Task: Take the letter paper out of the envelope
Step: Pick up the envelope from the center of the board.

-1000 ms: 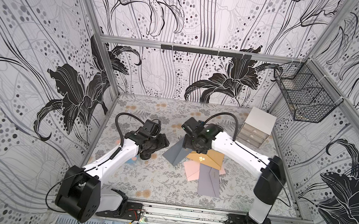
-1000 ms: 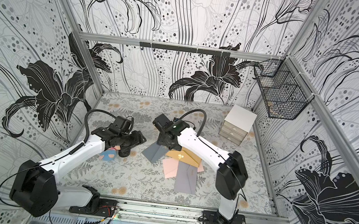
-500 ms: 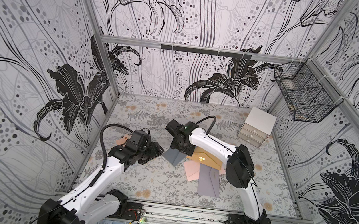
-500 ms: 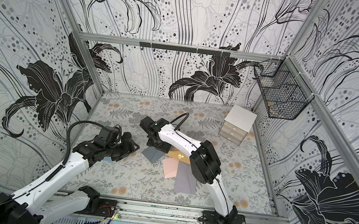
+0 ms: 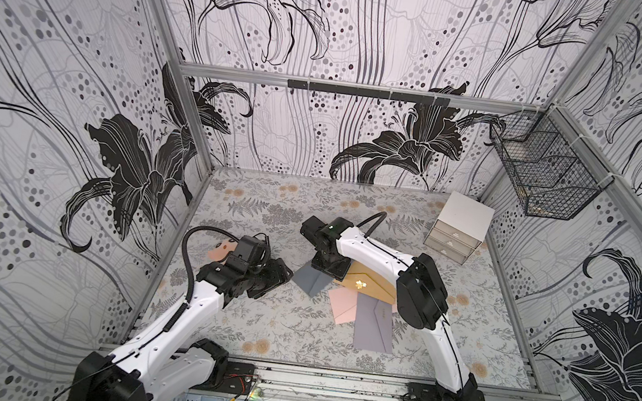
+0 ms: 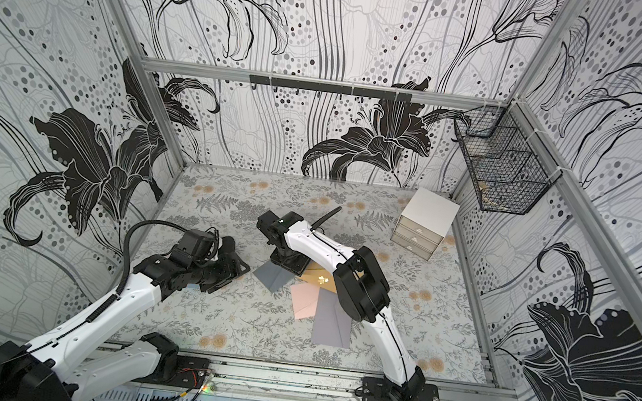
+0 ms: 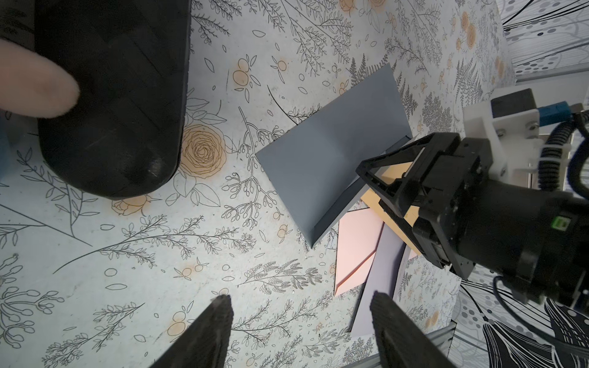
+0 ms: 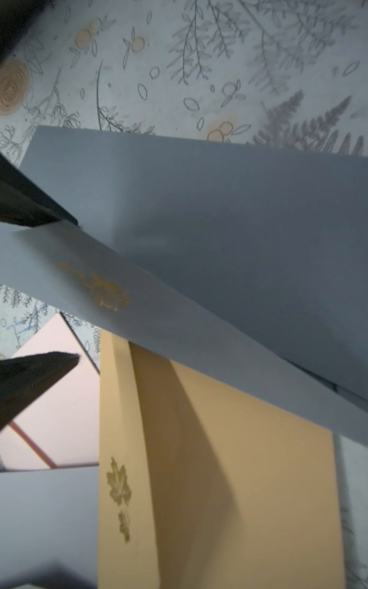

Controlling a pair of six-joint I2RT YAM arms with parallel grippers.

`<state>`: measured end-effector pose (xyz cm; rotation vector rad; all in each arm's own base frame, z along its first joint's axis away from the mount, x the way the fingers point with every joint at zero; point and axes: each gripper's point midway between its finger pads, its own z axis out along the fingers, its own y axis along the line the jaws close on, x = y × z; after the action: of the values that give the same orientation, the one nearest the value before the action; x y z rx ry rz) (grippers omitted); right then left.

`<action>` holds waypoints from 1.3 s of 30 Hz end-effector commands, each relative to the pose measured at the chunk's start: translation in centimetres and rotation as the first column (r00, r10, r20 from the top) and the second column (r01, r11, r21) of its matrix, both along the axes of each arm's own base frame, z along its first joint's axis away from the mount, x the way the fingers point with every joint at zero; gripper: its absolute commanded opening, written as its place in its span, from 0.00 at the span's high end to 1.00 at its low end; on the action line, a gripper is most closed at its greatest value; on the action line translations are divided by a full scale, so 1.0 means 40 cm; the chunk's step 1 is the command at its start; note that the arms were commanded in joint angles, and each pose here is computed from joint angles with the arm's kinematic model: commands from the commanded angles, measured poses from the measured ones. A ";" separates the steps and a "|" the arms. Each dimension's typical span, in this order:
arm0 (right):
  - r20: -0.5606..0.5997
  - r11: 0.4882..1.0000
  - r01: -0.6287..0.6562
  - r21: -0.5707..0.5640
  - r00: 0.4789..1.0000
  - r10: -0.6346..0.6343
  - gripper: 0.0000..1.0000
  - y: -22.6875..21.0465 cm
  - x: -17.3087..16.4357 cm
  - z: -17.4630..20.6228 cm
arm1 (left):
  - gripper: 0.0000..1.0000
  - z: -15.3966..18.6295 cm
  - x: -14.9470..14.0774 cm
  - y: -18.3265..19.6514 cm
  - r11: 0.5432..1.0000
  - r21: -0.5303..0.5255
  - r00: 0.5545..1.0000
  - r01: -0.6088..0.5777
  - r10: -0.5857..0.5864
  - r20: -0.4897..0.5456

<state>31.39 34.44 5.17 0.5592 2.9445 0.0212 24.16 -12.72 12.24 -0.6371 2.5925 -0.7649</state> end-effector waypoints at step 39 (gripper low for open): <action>0.538 0.820 -0.510 0.260 0.782 0.316 1.00 -0.128 0.182 0.635 | 0.14 0.373 0.369 -0.130 0.929 -0.326 0.959 0.174 -0.086 0.269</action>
<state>38.13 28.93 27.62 0.1647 2.5654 0.5005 37.52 -15.93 24.22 -0.5767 2.3600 -1.1358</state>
